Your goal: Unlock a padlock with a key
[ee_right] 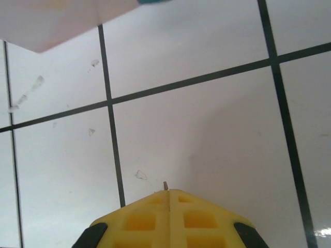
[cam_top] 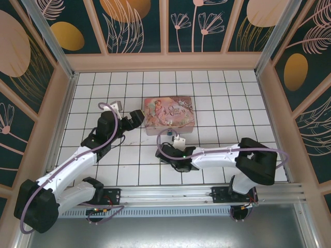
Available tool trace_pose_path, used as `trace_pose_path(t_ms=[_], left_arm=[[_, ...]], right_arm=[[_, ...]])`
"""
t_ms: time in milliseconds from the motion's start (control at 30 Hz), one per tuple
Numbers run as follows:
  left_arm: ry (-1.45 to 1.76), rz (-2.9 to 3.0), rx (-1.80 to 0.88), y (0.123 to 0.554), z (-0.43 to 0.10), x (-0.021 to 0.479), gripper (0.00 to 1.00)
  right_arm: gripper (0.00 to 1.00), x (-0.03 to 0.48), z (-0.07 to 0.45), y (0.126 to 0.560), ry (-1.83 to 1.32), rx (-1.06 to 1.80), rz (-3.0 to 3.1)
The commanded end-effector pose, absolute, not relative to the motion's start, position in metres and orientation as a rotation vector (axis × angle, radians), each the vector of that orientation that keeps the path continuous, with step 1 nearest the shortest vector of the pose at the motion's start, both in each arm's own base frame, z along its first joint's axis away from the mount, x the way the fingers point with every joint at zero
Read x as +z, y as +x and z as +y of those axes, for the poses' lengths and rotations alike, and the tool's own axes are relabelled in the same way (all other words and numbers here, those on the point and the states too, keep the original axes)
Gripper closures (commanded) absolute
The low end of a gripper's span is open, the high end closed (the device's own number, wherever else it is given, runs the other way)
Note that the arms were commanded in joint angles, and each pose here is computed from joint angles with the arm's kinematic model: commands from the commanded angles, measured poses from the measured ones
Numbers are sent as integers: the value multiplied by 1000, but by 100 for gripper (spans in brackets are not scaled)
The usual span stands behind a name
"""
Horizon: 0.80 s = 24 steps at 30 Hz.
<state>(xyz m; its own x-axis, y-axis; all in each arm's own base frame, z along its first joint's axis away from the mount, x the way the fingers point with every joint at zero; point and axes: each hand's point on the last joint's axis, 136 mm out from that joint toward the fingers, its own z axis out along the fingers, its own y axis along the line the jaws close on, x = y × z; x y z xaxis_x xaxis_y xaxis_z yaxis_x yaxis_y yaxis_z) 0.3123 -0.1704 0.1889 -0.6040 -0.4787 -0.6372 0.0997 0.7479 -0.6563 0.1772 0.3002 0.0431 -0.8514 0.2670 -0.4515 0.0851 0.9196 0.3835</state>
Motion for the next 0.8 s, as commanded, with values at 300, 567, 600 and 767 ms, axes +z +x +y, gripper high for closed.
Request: trace_pose_path(t_ms=[300, 567, 600, 767], left_arm=[[-336, 2064, -1139, 300, -197, 185, 1], [-467, 1975, -1389, 301, -211, 210, 1], [-483, 1958, -1422, 302, -212, 215, 1], [-598, 1888, -1562, 306, -216, 238, 1]], right_arm=[[100, 96, 297, 189, 259, 613, 2401], [100, 177, 296, 219, 296, 749, 2223], [100, 186, 296, 223, 299, 763, 2203], [100, 234, 295, 245, 324, 822, 2097]])
